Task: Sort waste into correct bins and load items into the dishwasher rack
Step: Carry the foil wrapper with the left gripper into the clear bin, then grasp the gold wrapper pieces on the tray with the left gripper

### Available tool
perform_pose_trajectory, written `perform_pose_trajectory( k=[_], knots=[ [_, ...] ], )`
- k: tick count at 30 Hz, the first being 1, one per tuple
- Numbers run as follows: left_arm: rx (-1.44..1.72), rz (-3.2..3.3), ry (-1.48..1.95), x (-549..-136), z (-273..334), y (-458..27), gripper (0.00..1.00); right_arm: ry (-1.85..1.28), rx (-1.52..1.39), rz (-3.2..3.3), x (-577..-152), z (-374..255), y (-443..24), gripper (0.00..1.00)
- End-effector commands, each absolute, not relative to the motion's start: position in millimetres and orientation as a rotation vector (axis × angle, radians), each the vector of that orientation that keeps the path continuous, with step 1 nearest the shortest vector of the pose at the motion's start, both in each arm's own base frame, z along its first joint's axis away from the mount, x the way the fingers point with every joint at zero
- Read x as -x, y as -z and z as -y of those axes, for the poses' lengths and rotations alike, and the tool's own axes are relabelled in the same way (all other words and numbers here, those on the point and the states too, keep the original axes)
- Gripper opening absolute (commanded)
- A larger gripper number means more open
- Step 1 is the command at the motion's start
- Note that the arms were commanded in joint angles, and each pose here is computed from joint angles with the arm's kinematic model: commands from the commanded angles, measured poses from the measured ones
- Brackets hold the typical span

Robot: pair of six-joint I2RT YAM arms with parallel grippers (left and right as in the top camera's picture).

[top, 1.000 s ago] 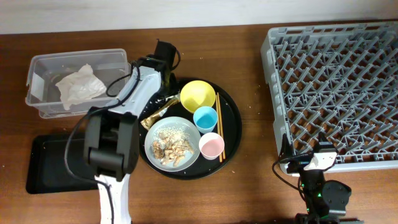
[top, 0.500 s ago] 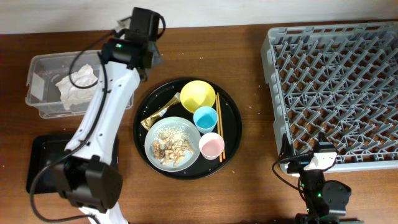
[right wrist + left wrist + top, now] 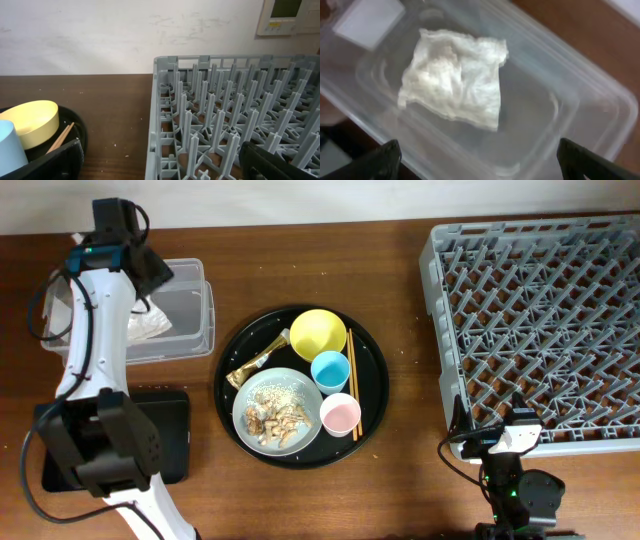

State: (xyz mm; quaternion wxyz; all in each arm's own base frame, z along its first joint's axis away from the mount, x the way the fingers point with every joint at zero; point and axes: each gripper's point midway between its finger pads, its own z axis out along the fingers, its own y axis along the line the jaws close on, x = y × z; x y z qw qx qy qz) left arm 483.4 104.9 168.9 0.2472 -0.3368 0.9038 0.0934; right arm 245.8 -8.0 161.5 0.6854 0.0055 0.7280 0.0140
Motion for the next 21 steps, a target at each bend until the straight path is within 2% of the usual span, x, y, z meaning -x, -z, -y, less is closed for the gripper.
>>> perform_pose_trajectory(
  k=[1,3,5,9,10,13,15,16,17,18,21],
  knots=[
    [0.814,-2.506,0.037,-445,-63,-233,0.99,-0.020,-0.018,-1.635,-245,10,-159,0.98],
    [0.803,-2.541,0.062,-410,-51,-255,0.99,-0.020,-0.018,-1.635,-245,10,-159,0.98],
    [0.787,-2.603,0.056,-388,-40,-258,0.99,-0.020,-0.018,-1.635,-245,10,-159,0.98],
    [0.130,-2.764,0.104,-383,58,-237,0.97,-0.020,-0.018,-1.635,-245,10,-159,0.98],
    [0.043,-2.770,0.102,-382,76,-229,0.81,-0.020,-0.018,-1.635,-245,10,-159,0.98],
    [-0.068,-2.811,-0.027,-383,97,-174,0.73,-0.020,-0.018,-1.635,-245,10,-159,0.98],
    [-0.087,-2.848,-0.046,-379,96,-146,0.73,-0.020,-0.018,-1.635,-245,10,-159,0.98],
    [-0.200,-2.845,-0.062,-380,96,-136,0.73,-0.020,-0.018,-1.635,-245,10,-159,0.98],
    [-0.423,-2.835,-0.082,-379,98,-120,0.81,-0.020,-0.018,-1.635,-245,10,-159,0.98],
    [-0.536,-2.828,-0.098,-381,99,-110,0.85,-0.020,-0.018,-1.635,-245,10,-159,0.98],
    [-0.764,-2.760,-0.130,-404,105,-85,0.87,-0.020,-0.018,-1.635,-245,10,-159,0.98]
  ],
)
